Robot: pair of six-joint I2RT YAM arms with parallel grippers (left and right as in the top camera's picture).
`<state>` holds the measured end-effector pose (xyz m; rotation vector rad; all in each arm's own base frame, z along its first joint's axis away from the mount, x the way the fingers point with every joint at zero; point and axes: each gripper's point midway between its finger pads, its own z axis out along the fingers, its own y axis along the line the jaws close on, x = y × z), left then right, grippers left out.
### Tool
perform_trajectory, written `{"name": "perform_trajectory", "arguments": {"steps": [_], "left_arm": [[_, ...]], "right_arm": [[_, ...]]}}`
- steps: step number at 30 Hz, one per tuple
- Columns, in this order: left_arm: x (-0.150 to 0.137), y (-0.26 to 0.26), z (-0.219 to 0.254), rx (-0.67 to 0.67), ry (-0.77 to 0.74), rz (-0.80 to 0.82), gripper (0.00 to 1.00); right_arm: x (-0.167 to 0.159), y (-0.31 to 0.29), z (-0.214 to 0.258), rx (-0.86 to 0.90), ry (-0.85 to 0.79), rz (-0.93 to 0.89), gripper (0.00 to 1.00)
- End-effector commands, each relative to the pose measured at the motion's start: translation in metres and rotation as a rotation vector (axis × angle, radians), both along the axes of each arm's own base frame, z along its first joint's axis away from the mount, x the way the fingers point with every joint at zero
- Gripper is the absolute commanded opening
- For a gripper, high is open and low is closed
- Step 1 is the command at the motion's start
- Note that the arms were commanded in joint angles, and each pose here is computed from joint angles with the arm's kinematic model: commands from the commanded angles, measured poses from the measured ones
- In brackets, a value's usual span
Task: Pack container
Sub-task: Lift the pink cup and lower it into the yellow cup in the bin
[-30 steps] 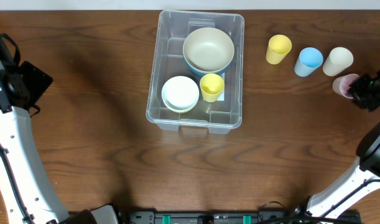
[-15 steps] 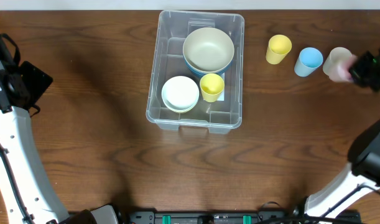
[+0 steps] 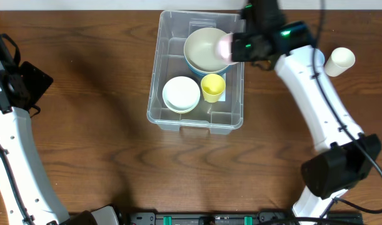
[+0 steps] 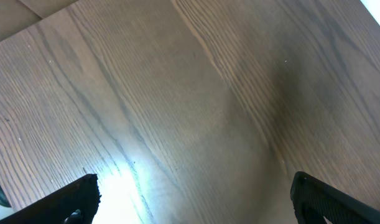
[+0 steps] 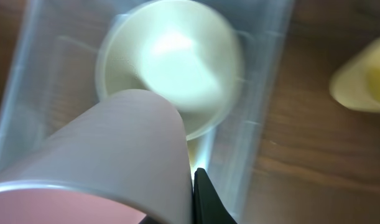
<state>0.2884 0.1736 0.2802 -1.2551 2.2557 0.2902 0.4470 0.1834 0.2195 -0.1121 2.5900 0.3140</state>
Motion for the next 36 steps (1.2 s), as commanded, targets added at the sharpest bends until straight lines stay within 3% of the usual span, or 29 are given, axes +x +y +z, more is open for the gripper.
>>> {"name": "perform_trajectory", "arguments": {"steps": [1,9,19,34,36], "left_arm": [[-0.001,0.003,0.005,0.018,0.001,0.000,0.98],[-0.001,0.003,0.005,0.018,0.000,0.000,0.98],[-0.001,0.003,0.005,0.018,0.001,0.000,0.98],[-0.001,0.003,0.005,0.018,0.001,0.000,0.98],[-0.001,0.003,0.005,0.018,0.001,0.000,0.98]], "right_arm": [[0.002,0.011,-0.006,-0.094,-0.037,0.016,0.01],[-0.015,0.025,-0.050,-0.167,0.091,0.062,0.01],[-0.039,0.015,-0.062,-0.217,0.199,0.072,0.01],[-0.043,0.016,-0.073,-0.225,0.214,0.078,0.01],[-0.041,0.017,-0.073,-0.223,0.205,0.077,0.06]]}}
